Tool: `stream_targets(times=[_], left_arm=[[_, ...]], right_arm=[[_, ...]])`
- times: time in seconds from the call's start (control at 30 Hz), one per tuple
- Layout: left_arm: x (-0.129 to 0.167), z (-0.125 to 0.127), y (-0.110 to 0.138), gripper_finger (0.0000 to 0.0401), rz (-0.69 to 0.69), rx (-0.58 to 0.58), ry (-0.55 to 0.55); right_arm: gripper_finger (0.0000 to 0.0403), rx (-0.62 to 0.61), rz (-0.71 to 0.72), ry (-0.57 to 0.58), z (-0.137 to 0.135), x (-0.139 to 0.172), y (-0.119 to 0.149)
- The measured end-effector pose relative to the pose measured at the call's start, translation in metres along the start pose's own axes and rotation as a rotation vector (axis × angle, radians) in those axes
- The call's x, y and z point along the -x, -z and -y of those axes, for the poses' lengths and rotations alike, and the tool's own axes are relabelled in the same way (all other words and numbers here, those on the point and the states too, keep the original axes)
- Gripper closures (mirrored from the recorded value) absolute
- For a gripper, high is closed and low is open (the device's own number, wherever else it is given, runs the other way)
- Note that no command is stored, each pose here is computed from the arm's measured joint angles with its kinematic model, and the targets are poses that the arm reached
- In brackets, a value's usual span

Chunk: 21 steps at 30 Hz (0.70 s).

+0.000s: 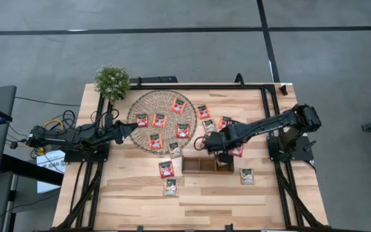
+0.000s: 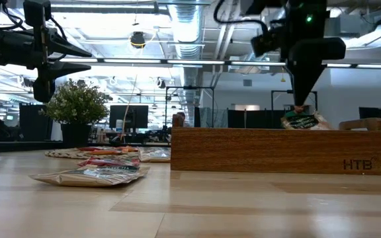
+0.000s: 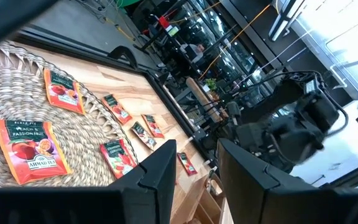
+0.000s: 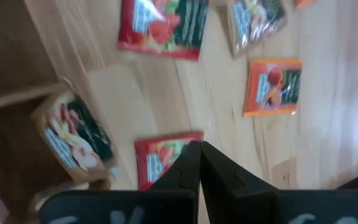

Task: Pick & Place Tea
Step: Put the brown tea bag into the right slot of the wooden organizer

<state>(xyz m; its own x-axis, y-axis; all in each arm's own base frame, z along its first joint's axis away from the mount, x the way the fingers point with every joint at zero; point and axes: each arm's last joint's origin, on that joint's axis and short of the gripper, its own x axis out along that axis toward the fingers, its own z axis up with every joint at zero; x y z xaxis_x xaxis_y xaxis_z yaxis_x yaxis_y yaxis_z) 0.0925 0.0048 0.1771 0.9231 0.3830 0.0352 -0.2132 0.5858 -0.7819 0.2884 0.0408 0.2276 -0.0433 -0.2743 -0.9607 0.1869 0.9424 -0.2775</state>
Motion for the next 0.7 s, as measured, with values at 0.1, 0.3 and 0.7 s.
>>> stream_targets(times=[0.1, 0.3, 0.7], left_arm=[[0.0, 0.0, 0.0, 0.0291, 0.0, 0.0, 0.0], [0.0, 0.0, 0.0, 0.0291, 0.0, -0.002, 0.0], [0.0, 0.0, 0.0, 0.0291, 0.002, -0.001, -0.002]], right_arm=[[0.0403, 0.008, -0.016, -0.027, 0.006, -0.004, -0.002], [0.0403, 0.013, -0.034, -0.067, 0.004, -0.017, 0.001], [0.0403, 0.042, -0.014, -0.123, -0.002, -0.032, -0.005]])
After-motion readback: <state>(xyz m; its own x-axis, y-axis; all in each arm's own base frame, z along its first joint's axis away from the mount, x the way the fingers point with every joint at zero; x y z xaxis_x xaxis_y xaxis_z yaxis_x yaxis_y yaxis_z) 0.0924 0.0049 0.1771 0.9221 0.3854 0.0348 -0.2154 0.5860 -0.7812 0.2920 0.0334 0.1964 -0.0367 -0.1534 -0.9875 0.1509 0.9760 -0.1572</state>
